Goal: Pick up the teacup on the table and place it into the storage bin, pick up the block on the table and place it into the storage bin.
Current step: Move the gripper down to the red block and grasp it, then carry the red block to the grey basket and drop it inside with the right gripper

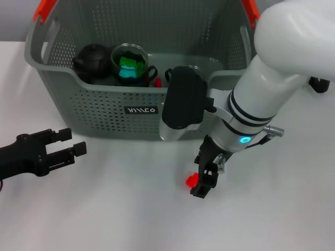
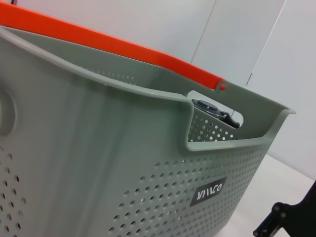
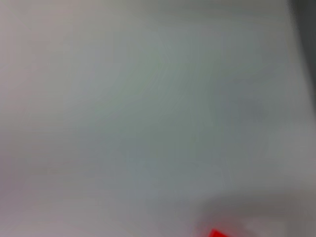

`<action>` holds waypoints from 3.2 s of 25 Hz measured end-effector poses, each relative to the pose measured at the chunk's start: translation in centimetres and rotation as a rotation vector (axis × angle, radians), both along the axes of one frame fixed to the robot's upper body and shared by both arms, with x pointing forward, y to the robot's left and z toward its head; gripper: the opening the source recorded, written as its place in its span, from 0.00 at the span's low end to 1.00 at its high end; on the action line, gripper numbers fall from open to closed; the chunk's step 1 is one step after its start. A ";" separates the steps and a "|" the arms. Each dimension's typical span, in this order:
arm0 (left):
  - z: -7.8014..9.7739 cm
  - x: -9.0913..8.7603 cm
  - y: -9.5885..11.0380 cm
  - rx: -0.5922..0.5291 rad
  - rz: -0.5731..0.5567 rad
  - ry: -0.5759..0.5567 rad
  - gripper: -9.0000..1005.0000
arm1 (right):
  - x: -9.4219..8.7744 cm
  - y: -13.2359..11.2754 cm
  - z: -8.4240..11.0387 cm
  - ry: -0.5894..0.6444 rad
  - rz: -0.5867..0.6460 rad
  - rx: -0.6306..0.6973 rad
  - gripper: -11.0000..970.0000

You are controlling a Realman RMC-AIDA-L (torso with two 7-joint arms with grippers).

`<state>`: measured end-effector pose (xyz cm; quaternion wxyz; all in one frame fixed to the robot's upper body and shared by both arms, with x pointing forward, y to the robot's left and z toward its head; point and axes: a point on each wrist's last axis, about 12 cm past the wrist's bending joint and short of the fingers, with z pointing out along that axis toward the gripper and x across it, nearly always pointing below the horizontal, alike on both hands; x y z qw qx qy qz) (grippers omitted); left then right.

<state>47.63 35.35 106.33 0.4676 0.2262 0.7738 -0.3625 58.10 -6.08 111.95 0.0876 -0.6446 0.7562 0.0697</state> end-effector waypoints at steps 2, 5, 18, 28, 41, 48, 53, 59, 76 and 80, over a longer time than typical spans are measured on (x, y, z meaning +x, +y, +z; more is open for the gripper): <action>0.0 0.0 0.0 0.000 0.000 0.000 0.66 | 0.0 0.0 -0.1 0.000 -0.005 0.002 0.84; 0.0 0.0 0.0 0.001 0.003 0.000 0.66 | 0.0 -0.2 -0.3 0.007 -0.015 0.000 0.83; -0.1 0.1 0.1 0.006 0.007 0.003 0.66 | -0.7 -0.4 -0.5 0.052 0.016 -0.040 0.59; -0.1 0.2 0.1 0.011 0.011 0.005 0.66 | -0.5 -0.3 0.0 0.033 0.011 -0.025 0.48; -0.2 0.1 0.1 0.008 0.017 0.008 0.66 | -0.7 0.2 -0.4 -0.003 0.087 -0.027 0.48; -0.1 0.2 0.1 0.009 0.017 0.007 0.66 | -0.7 0.2 -0.6 -0.003 0.092 -0.028 0.48; -0.1 0.3 0.1 0.009 0.014 0.005 0.66 | -0.9 0.2 -0.8 -0.003 0.104 -0.035 0.48; -0.1 0.2 0.1 0.008 0.019 0.006 0.66 | -1.0 0.3 -0.9 -0.007 0.103 -0.036 0.47; -0.1 0.3 0.2 0.012 0.020 0.005 0.66 | -0.2 -0.6 1.8 0.021 0.027 0.069 0.22; -0.1 0.2 0.2 0.013 0.022 0.006 0.66 | 0.6 -3.2 5.5 0.028 -0.036 0.249 0.23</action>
